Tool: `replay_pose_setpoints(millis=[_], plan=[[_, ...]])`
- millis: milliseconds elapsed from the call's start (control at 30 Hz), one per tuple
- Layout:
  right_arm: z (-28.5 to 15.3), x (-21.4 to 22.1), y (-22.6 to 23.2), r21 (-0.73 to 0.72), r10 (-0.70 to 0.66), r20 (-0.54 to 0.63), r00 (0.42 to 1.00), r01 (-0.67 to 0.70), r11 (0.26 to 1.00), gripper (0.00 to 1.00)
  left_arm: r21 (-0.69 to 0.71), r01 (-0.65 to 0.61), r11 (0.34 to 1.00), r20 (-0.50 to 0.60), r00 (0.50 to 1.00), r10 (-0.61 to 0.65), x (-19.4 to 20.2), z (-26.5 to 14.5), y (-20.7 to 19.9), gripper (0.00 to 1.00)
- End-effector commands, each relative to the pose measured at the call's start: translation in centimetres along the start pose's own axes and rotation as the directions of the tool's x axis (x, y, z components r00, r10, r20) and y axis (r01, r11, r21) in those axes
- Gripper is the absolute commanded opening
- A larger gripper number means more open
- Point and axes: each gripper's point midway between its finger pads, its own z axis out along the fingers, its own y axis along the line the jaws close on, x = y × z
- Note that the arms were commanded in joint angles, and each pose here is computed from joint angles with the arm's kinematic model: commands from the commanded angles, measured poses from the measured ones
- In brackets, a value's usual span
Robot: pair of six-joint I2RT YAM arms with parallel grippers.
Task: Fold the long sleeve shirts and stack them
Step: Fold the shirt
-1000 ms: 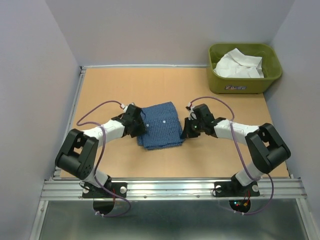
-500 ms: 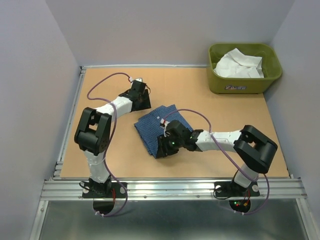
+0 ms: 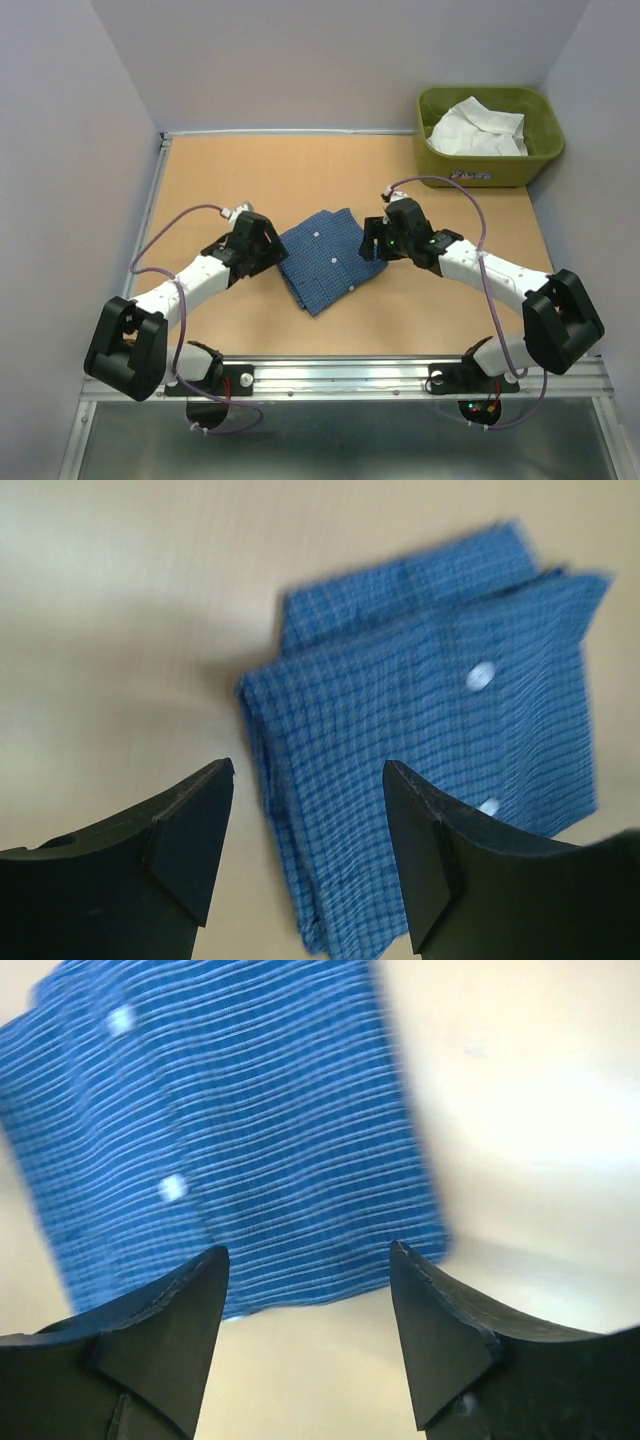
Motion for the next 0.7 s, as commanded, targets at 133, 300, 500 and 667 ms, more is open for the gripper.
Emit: replay_pose_setpoints(millis=[133, 300, 500, 667], plan=[[0.3, -3.2, -4.5, 0.081, 0.095, 0.026, 0.995, -0.097, 0.992, 0.73, 0.087, 0.124, 0.988, -0.148, 0.983, -0.11, 6.0, 0.3, -1.2, 0.71], [1.3, -2.4, -4.8, 0.063, 0.11, -0.013, 0.994, -0.109, 0.992, 0.72, 0.108, 0.123, 0.987, -0.208, 0.973, -0.098, 8.2, 1.1, -1.5, 0.61], [3.1, 0.6, -4.9, 0.036, 0.126, -0.101, 0.987, -0.123, 0.992, 0.67, 0.085, 0.096, 0.992, -0.25, 0.965, -0.072, 9.7, 2.0, -0.8, 0.19], [3.1, 2.2, -4.2, -0.016, 0.135, -0.145, 0.98, -0.139, 0.99, 0.42, 0.033, 0.048, 0.998, -0.212, 0.977, -0.04, 6.4, 3.5, 0.9, 0.01]])
